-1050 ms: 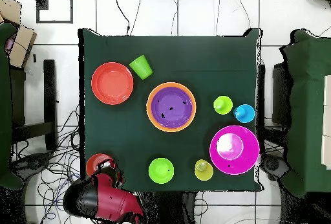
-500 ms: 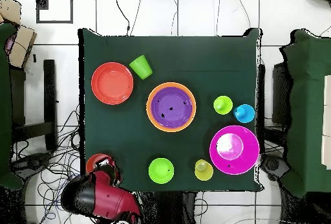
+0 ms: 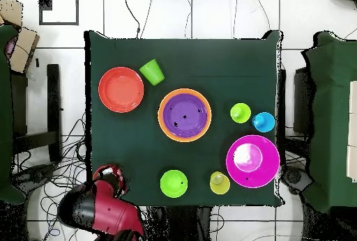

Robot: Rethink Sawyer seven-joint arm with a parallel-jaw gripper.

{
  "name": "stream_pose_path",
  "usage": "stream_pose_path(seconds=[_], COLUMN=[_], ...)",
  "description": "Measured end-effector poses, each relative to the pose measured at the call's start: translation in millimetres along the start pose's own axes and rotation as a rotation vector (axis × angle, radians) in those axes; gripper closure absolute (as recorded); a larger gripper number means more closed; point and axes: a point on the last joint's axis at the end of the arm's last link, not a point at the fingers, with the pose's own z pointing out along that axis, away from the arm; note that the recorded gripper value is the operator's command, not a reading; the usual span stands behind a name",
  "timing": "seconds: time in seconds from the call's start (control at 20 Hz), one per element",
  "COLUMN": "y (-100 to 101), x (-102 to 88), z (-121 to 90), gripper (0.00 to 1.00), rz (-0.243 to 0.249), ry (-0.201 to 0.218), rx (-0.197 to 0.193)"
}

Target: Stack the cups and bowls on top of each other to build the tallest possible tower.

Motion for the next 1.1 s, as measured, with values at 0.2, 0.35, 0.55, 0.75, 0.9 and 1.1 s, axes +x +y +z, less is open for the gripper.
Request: stream_pose_path(seconds=[0.2, 0.35, 0.55, 0.75, 0.9, 1.1], y=[18, 27, 39, 42, 48, 52], x=[13.3, 17.0, 11.8, 3.8, -4.3, -11.5], z=[-10, -11, -4, 7, 21, 31], gripper=[0.00, 0.00, 0.00, 0.00, 0.00, 0.00], rz=[-0.005, -0.001, 0.019, 0.032, 0.048, 0.053], ry=[0.011, 0.017, 0.010, -0.009, -0.032, -0.049], rx=[0.007, 0.002, -0.009, -0.018, -0.047, -0.074])
